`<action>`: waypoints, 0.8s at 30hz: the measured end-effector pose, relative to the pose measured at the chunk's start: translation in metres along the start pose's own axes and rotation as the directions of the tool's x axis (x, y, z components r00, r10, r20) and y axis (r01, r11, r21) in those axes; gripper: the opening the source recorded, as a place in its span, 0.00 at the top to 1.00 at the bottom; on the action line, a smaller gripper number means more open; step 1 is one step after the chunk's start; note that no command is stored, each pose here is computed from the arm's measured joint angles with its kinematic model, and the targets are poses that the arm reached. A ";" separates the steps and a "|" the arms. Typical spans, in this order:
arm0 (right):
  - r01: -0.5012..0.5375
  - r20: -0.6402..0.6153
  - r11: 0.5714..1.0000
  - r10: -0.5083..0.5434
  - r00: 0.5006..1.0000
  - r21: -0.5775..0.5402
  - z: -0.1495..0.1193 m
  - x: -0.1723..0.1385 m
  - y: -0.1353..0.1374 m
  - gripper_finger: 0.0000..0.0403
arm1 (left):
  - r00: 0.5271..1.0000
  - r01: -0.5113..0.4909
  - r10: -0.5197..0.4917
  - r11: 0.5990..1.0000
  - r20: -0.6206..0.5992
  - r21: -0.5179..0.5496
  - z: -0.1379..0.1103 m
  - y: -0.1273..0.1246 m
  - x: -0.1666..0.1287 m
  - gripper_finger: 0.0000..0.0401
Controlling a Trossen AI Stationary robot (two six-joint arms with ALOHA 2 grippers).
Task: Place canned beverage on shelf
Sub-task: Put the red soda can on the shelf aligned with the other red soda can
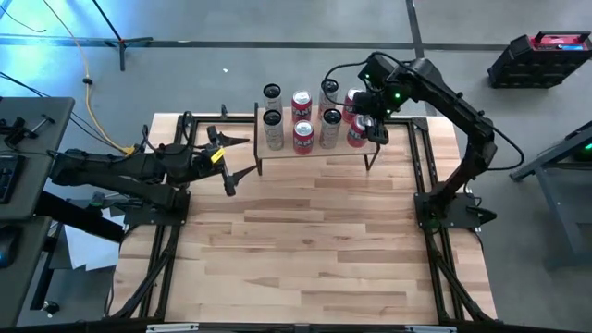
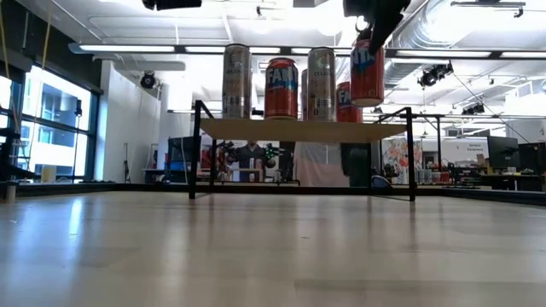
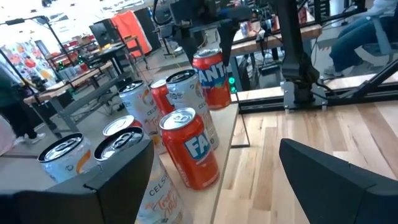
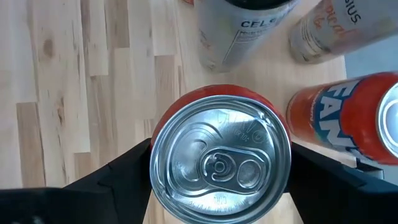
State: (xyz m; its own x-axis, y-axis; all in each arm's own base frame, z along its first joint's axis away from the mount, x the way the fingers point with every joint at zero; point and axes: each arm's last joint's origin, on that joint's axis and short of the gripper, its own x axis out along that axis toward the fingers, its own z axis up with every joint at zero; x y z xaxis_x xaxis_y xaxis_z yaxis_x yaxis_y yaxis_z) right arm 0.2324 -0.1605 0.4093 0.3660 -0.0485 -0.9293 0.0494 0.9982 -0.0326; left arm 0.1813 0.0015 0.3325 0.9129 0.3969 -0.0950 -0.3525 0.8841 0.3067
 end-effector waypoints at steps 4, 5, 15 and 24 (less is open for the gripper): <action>0.000 0.000 1.000 0.000 1.000 0.024 0.000 0.000 0.000 0.27 | 1.000 0.003 -0.003 1.000 -0.010 0.004 -0.001 0.000 0.000 0.15; -0.001 -0.002 0.999 0.001 1.000 0.032 0.000 0.000 0.000 0.27 | 1.000 0.002 -0.002 1.000 -0.009 0.004 -0.001 0.000 -0.001 0.15; 0.010 -0.009 0.999 -0.009 1.000 0.052 -0.002 -0.001 -0.002 0.27 | 1.000 -0.003 0.003 1.000 0.007 -0.004 0.001 0.004 -0.008 0.15; 0.011 -0.020 0.996 -0.009 1.000 0.087 -0.007 -0.002 -0.007 0.27 | 1.000 -0.001 0.001 1.000 0.000 0.001 0.000 0.004 -0.008 0.15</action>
State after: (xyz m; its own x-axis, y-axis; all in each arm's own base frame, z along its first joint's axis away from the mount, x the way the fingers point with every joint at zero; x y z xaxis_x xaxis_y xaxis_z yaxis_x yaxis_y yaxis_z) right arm 0.2249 -0.1673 0.4090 0.3467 -0.0568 -0.9362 0.1339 0.9909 -0.0105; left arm 0.1728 0.0020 0.3348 0.9125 0.3980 -0.0947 -0.3534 0.8835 0.3076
